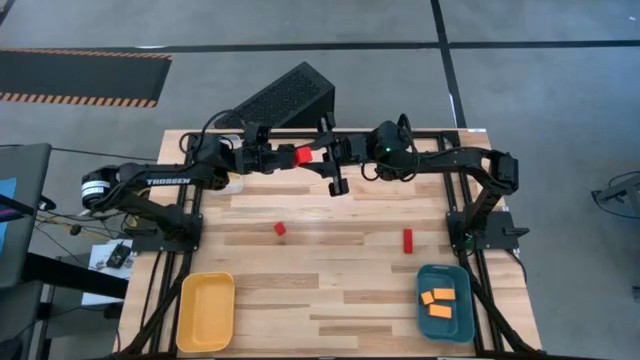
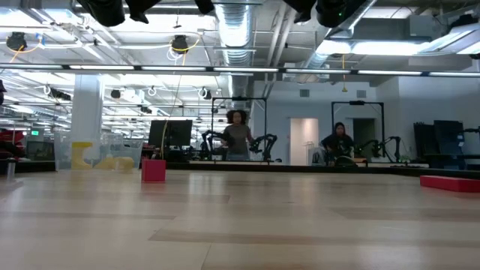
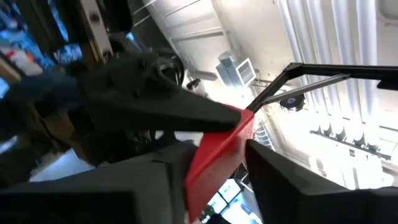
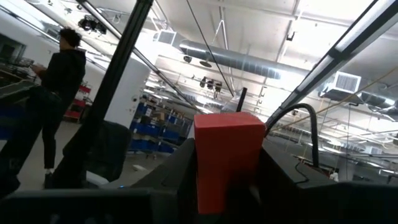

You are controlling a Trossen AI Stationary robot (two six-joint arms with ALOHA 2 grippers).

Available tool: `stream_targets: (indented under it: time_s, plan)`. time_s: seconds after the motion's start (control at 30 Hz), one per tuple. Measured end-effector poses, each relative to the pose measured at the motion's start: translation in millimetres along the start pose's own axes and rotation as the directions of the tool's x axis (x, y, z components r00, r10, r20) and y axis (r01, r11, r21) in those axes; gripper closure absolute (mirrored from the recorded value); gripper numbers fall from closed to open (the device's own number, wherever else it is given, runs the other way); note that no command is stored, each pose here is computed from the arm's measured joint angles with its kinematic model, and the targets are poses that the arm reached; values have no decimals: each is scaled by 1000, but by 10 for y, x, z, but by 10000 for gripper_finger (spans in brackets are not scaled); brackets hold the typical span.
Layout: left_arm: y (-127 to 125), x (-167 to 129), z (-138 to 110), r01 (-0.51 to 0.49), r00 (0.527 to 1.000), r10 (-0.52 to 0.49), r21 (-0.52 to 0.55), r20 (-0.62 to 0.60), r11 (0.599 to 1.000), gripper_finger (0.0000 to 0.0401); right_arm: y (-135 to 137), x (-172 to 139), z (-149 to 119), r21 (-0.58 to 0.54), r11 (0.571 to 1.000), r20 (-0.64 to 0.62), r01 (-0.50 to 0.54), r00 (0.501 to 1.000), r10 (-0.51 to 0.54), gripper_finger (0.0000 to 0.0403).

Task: Sort & place blocks by color
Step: Put the top right red block into the yellow bin

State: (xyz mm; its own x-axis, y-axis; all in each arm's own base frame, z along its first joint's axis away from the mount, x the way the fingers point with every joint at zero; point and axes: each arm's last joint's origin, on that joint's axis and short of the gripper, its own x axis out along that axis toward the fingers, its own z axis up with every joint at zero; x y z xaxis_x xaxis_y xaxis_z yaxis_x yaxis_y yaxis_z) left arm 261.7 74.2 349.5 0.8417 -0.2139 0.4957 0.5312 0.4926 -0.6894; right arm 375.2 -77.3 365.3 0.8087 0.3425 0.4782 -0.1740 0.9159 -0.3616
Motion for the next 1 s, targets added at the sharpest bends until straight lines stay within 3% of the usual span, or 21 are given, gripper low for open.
stream_targets:
  time_s: [0.27,0.47,0.67,0.8,1.0]
  plan:
    - [-18,7,-10,19,1000,-19,66,-6,998,386,5,2,14,-10,1000,12,-9,1000,10,256]
    - [-18,6,-11,22,1000,-21,65,-14,998,368,2,1,12,5,1000,10,-2,1000,2,247]
    - [-20,-48,71,15,1000,-14,52,-26,999,376,-64,-33,3,199,979,-1,41,999,-41,236]
    - [-120,-103,145,42,999,-39,104,-29,994,384,-105,-56,-3,342,938,-7,57,998,-59,194]
    - [-328,-201,241,85,995,-76,144,-67,986,384,-106,-59,-65,371,924,-64,90,995,-71,121]
